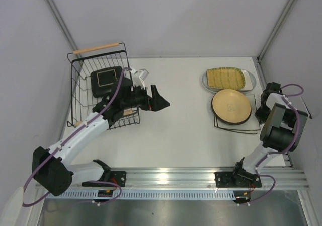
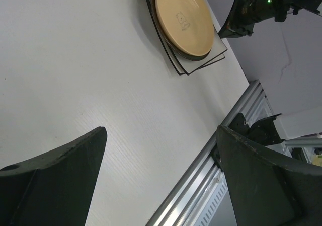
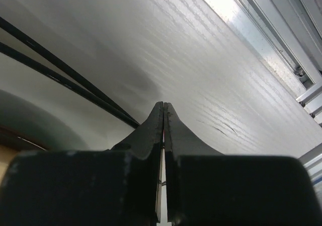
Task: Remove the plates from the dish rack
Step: Place the plate on the table
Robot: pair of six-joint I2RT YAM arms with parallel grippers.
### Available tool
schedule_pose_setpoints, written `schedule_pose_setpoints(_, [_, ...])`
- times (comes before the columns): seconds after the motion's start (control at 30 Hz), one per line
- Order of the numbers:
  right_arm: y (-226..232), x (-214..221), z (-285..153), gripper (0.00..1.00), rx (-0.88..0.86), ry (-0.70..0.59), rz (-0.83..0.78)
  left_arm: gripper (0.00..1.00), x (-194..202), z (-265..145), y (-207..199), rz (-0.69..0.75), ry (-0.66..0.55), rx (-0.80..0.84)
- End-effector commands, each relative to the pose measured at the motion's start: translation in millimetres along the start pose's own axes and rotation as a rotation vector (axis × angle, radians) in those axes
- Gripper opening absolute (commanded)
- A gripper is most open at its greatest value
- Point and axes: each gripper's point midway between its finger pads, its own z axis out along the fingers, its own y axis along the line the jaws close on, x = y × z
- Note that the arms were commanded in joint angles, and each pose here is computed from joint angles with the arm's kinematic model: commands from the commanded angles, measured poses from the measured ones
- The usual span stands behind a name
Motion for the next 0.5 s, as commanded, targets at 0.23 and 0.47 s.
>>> schedule_pose_setpoints(0.23, [3.6, 14.4, -28.1, 0.00, 0.039, -0.043, -0.028, 0.96, -9.0, -10.9, -0.9, 0.016, -0.052, -0.001])
schedule_pose_setpoints(0.47, [-35.1, -19.1, -57.1, 0.00, 0.175, -0.161, 0.069, 0.96, -9.3, -11.5, -0.9, 0.015, -0.057, -0.002])
